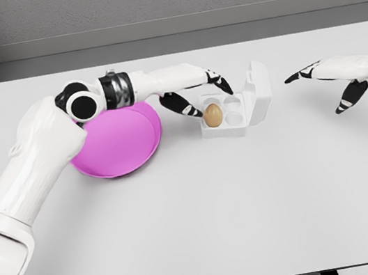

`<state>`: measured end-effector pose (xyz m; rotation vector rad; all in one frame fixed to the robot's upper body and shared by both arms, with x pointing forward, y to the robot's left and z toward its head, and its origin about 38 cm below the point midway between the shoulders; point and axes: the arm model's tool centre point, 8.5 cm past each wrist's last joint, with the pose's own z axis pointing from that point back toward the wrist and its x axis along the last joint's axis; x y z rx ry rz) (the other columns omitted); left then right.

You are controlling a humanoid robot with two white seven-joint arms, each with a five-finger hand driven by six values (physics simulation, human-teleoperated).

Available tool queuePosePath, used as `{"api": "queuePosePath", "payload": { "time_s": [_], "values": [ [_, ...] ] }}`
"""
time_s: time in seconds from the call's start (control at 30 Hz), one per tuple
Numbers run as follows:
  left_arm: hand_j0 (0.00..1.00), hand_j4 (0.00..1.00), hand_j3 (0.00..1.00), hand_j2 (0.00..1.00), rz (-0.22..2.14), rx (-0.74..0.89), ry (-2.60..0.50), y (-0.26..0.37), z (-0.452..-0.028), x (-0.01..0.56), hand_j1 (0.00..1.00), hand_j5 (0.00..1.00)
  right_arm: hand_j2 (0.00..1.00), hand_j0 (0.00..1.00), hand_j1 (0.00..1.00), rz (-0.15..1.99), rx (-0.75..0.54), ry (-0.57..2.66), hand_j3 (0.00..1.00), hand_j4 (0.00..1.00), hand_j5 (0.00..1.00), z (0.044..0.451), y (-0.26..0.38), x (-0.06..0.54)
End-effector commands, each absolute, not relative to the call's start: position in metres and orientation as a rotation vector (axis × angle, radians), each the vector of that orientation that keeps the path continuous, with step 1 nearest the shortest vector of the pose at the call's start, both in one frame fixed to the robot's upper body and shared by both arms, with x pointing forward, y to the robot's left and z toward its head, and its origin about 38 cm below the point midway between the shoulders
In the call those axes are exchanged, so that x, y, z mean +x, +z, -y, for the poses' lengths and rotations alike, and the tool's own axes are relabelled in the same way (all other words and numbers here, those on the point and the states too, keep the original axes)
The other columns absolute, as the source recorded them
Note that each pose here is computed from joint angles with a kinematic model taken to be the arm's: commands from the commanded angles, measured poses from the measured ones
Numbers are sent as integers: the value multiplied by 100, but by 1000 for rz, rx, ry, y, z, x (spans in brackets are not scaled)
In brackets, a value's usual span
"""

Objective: Pack egg into the box and close the box lid

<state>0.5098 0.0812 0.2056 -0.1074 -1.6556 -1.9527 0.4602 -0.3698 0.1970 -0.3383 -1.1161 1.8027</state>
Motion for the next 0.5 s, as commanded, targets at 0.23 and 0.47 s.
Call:
{"api": "queuePosePath", "payload": {
  "time_s": [0.23, 0.47],
  "values": [
    [96, 96, 96, 96, 1697, -103, -1904, 223, -97, 515, 96, 96, 100, 100, 100, 1174, -279, 1829, 100, 100, 100, 341, 190, 463],
    [100, 100, 100, 100, 1792, -34, -1836, 278, -184, 505, 100, 100, 100, 100, 100, 1224, -272, 1870, 100, 100, 100, 326, 200, 462]
  ]
}}
